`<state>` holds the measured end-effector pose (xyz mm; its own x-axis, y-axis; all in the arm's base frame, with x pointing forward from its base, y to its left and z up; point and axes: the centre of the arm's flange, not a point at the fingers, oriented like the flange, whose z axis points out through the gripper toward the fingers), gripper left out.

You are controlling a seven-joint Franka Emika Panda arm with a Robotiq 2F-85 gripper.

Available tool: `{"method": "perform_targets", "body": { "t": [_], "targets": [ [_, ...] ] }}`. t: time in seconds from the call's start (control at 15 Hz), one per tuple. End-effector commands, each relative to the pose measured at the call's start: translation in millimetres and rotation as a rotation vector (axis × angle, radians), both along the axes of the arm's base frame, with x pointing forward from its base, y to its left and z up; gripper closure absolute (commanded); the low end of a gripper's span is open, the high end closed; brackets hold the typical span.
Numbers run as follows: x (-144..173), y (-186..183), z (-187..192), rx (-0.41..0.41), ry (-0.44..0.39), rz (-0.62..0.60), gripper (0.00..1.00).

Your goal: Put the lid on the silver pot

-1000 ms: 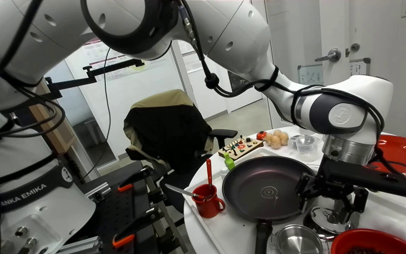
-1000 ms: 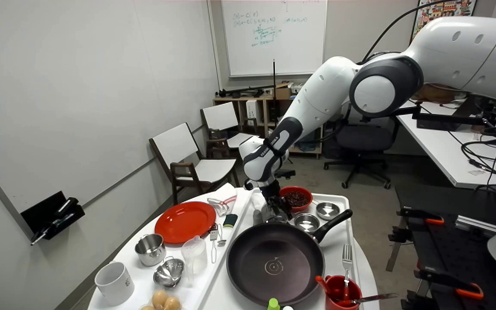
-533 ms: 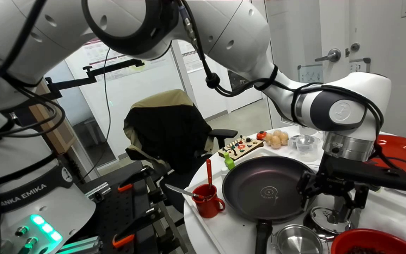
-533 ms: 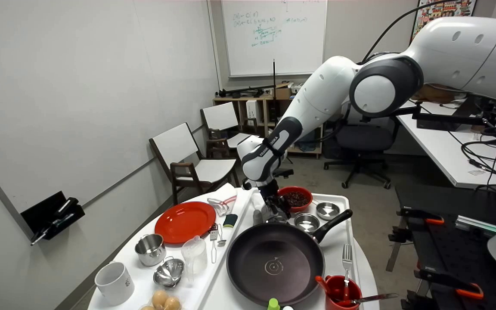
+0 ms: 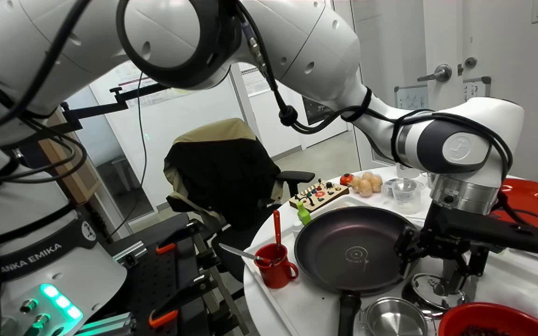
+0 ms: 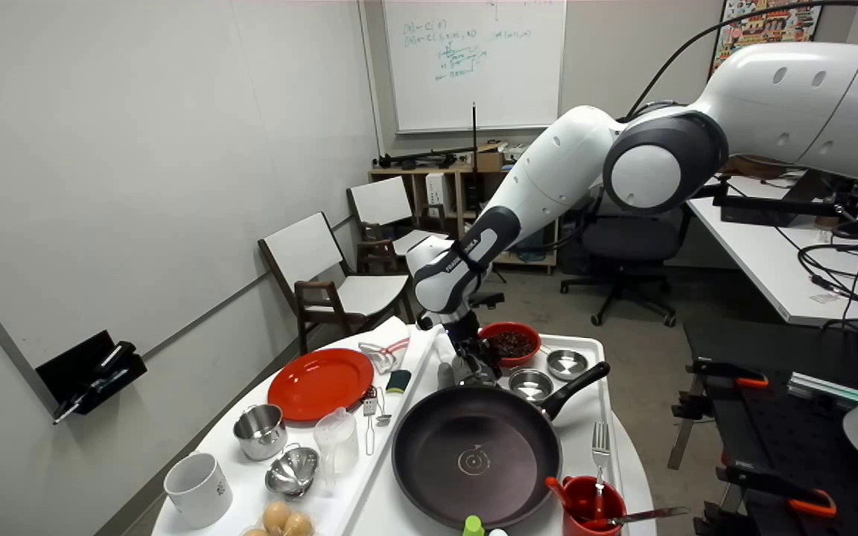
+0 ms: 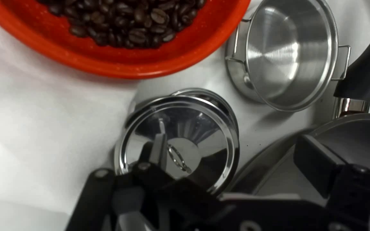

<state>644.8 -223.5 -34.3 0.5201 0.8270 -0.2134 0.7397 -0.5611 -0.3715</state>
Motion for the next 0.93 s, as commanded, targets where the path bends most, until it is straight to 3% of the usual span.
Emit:
{"method": "perform_targets", "body": {
  "t": [0.0, 0.87],
  "targets": [
    [17.2, -11.6, -13.6, 0.014, 0.02, 0.027, 0.0],
    [34.1, -17.2, -28.3, 0.041, 0.017, 0.067, 0.0]
  ]
}}
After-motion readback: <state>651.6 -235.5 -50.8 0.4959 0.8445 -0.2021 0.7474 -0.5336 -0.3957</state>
